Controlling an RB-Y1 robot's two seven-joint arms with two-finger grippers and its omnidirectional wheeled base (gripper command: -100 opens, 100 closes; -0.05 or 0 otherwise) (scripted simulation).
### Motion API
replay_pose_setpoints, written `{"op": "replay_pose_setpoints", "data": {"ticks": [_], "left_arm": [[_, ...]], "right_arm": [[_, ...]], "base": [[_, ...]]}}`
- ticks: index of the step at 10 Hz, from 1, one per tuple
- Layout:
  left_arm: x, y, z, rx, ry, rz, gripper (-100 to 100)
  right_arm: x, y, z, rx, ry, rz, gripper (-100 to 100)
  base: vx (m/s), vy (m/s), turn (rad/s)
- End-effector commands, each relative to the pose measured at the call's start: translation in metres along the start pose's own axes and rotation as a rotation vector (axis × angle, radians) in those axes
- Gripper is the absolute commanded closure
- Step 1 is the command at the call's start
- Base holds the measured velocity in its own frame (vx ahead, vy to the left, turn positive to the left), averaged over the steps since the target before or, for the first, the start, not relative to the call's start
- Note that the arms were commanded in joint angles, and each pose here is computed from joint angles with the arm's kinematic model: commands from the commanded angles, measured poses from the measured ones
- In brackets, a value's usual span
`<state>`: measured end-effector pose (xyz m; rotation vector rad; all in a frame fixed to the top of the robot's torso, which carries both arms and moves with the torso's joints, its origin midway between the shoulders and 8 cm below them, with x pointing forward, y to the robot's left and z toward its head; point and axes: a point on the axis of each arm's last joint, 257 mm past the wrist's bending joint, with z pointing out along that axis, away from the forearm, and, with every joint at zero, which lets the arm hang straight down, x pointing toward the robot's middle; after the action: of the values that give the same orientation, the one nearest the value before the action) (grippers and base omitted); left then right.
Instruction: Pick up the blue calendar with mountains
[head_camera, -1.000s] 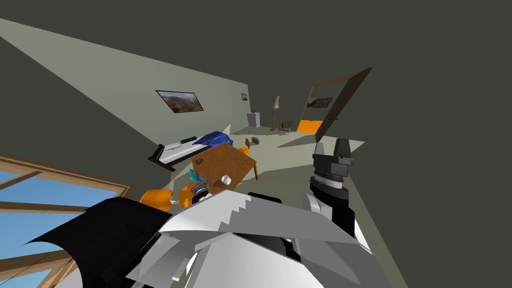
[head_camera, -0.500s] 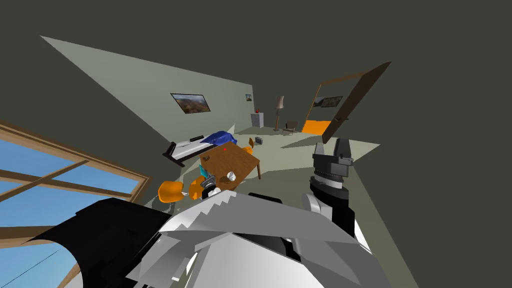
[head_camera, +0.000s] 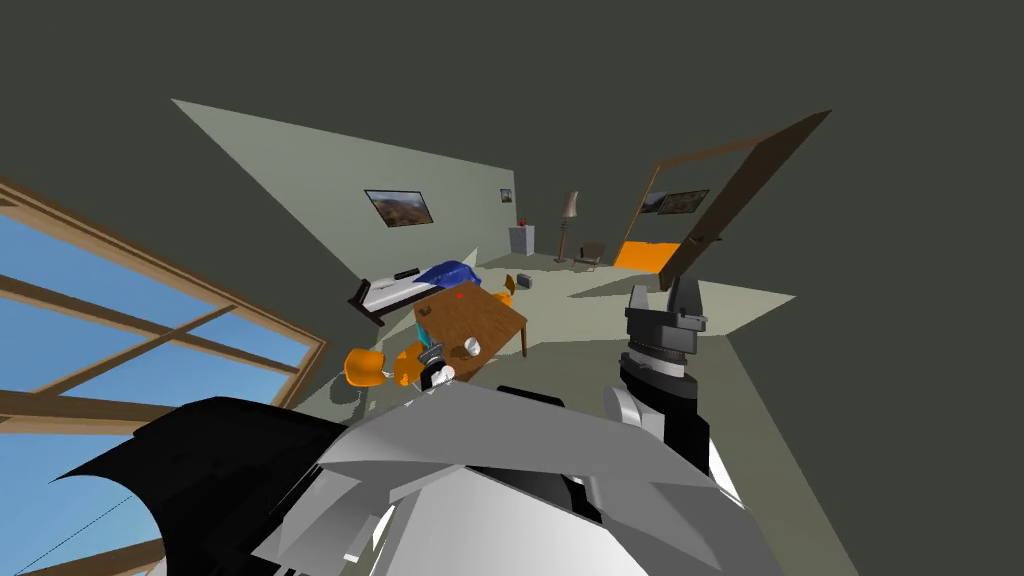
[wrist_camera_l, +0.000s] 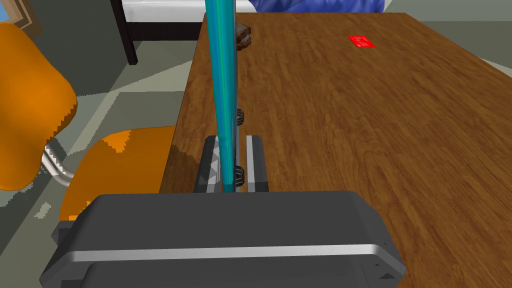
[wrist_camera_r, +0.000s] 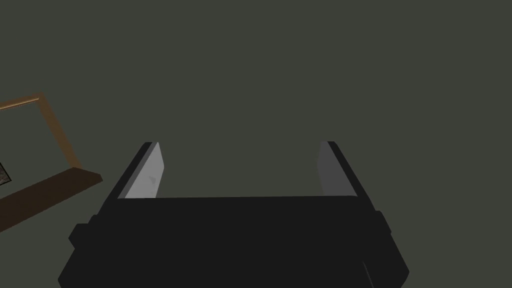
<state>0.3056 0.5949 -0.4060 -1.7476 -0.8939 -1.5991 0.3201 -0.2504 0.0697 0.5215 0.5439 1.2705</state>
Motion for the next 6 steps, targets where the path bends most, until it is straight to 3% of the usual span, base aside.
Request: {"op": "replay_pose_setpoints", "data": {"ticks": [1, 3, 5, 6], "left_arm": [[0.002, 0.015, -0.001, -0.012, 0.002, 0.021, 100], [0.010, 0.073, -0.007, -0.058, 0.011, 0.005, 100], [0.010, 0.068, -0.007, -0.056, 0.009, 0.016, 100], [0.010, 0.069, -0.008, -0.056, 0.010, 0.019, 0]], "right_arm": [[0.000, 0.000, 0.000, 0.000, 0.000, 0.000, 0], [0.000, 0.000, 0.000, 0.000, 0.000, 0.000, 0], [0.000, 0.000, 0.000, 0.000, 0.000, 0.000, 0], [0.000, 0.000, 0.000, 0.000, 0.000, 0.000, 0]], "base": [[-0.040, 0.045, 0.078], [-0.063, 0.069, 0.200], [-0.034, 0.043, 0.030], [0.000, 0.000, 0.000]]}}
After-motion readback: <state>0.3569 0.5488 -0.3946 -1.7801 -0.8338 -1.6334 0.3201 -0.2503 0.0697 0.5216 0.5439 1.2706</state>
